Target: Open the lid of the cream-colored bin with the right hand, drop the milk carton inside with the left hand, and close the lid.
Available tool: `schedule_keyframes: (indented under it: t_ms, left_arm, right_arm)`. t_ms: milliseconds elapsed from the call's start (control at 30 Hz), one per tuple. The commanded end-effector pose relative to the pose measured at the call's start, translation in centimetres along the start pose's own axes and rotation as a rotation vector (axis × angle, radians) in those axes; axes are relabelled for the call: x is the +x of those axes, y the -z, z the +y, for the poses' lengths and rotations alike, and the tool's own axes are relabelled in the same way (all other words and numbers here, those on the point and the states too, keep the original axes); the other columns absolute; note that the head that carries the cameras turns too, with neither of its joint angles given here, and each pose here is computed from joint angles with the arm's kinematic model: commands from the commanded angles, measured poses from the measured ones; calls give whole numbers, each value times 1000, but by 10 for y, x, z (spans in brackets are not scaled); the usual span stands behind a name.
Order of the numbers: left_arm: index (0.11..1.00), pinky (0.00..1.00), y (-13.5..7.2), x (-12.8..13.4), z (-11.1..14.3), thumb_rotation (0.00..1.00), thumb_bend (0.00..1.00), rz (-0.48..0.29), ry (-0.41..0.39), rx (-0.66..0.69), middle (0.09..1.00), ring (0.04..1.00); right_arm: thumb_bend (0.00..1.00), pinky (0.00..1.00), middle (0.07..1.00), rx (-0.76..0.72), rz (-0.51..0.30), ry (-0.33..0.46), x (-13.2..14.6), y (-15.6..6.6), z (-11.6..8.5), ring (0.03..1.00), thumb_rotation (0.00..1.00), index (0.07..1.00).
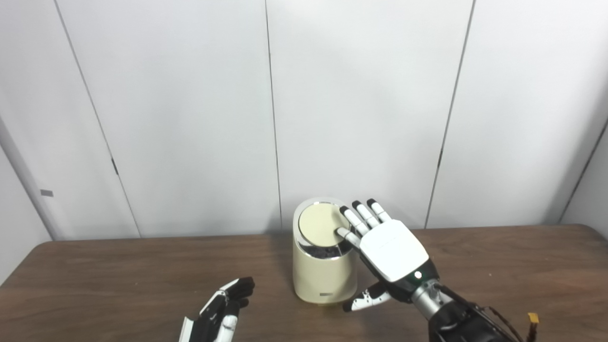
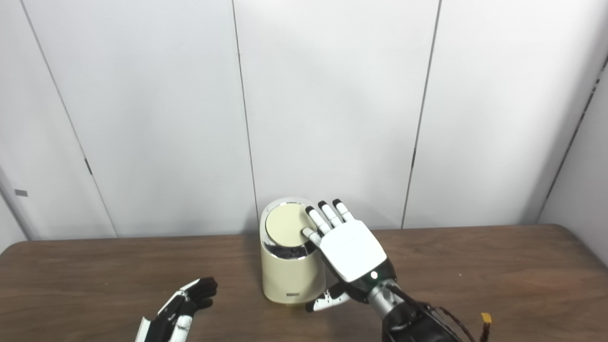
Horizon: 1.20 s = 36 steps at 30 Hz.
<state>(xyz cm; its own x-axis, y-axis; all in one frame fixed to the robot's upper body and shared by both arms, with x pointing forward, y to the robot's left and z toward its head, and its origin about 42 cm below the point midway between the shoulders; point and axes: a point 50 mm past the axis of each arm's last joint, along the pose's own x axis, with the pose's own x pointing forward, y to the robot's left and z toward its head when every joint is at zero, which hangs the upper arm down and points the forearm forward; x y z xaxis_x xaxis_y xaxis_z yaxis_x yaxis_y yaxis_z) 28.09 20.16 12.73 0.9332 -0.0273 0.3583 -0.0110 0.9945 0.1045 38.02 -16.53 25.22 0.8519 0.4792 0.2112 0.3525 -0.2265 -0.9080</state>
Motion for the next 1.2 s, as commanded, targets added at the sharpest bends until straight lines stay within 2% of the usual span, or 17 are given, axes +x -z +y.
schedule_keyframes:
  t_ms: [0, 233, 367, 467, 733, 867, 1033, 1167]
  left_arm:
    - [792, 778, -7, 5, -3, 853, 444, -38, -5, -5, 784, 790]
    - [788, 769, -9, 5, -5, 849, 437, -41, -5, -6, 778, 787]
    - [789, 789, -10, 4, -5, 854, 446, -37, -3, -4, 784, 793]
    - [790, 791, -11, 4, -5, 859, 452, -36, -5, 0, 784, 794]
    - [789, 783, -11, 4, -4, 851, 449, -41, -3, -7, 787, 791]
    - [787, 778, -12, 5, -4, 845, 451, -33, -7, -6, 781, 790]
    - [786, 774, -13, 4, -5, 848, 446, -34, -5, 3, 776, 784]
    - [789, 778, -15, 3, -5, 855, 444, -35, -1, 4, 783, 787]
  right_arm:
    - [853, 1000, 1000, -42, -26, -166, -3, 1, 17, 1000, 692, 795]
    - [915, 1000, 1000, -45, -42, -244, -1, -3, 15, 1000, 702, 785]
    - [943, 1000, 1000, -36, -42, -260, 0, -6, 16, 1000, 695, 770]
    - [943, 1000, 1000, -22, -52, -278, 1, -7, 16, 1000, 730, 769]
    - [975, 1000, 1000, -8, -73, -285, -1, -11, 25, 1000, 690, 747]
    - [973, 1000, 1000, -12, -73, -298, -1, -12, 29, 1000, 708, 742]
    - [974, 1000, 1000, 12, -71, -287, 1, -12, 35, 1000, 711, 754]
    - [955, 1000, 1000, 50, -66, -290, 5, -12, 41, 1000, 712, 799]
